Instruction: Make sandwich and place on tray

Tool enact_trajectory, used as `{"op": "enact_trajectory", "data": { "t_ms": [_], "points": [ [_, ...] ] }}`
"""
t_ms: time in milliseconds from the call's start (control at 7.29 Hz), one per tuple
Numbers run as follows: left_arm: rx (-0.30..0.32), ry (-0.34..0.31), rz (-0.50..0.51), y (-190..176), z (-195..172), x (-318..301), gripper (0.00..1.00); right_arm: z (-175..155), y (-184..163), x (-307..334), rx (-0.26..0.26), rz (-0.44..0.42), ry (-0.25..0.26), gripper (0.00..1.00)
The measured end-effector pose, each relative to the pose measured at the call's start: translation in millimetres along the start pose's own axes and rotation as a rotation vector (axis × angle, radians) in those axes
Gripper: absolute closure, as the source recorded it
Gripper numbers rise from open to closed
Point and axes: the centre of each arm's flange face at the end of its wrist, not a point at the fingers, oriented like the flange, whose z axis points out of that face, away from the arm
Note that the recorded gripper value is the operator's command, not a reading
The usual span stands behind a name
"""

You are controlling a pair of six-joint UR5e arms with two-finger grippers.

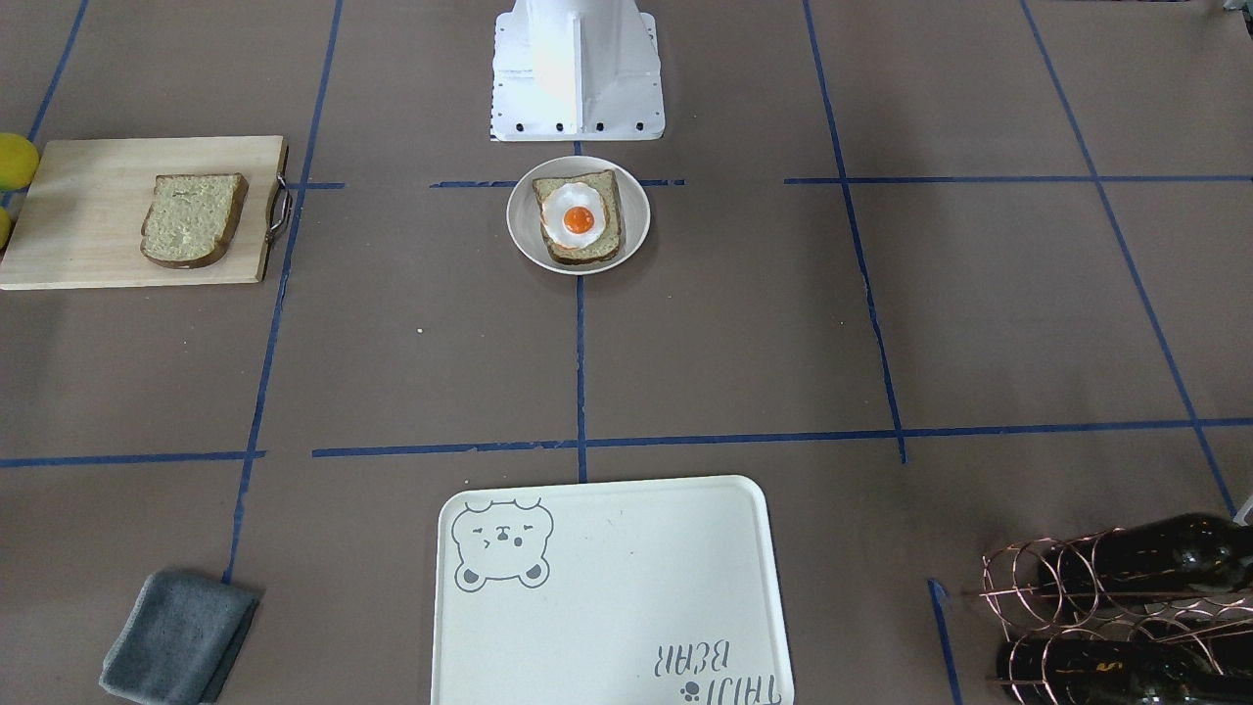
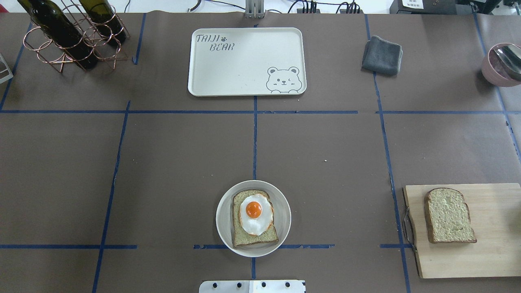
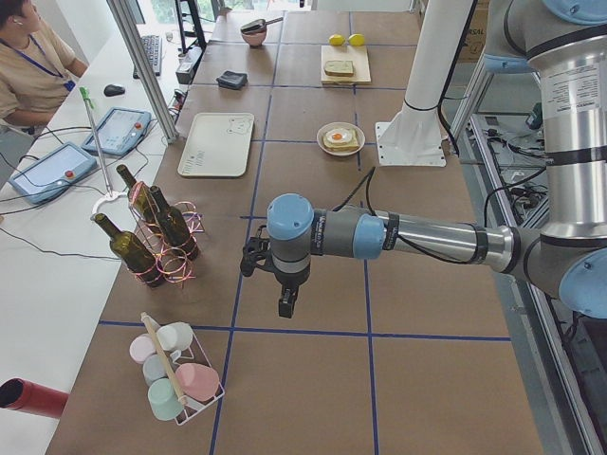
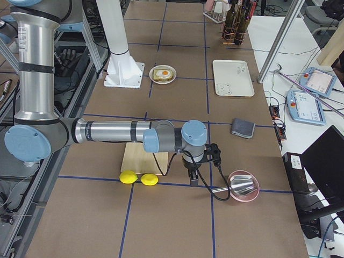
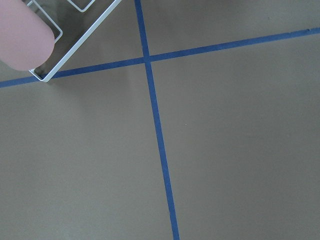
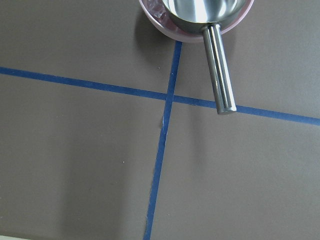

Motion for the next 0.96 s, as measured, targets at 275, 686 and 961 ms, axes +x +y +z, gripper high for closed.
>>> {"op": "enact_trajectory", "data": {
  "t_ms": [275, 686, 961],
  "points": [
    [0.0, 0.0, 0.001, 0, 0, 0, 0.0, 0, 0, 0, 0.0, 0.0, 0.0, 0.0],
    [-0.001, 0.002, 0.0, 0, 1, -1, 0.0, -4, -2, -6, 0.007, -0.008, -0.003, 0.0],
    [-0.004, 0.006, -0.003, 0, 3, -2, 0.0, 2, 3, -12, -0.001, -0.018, -0.052, 0.0]
  ]
}}
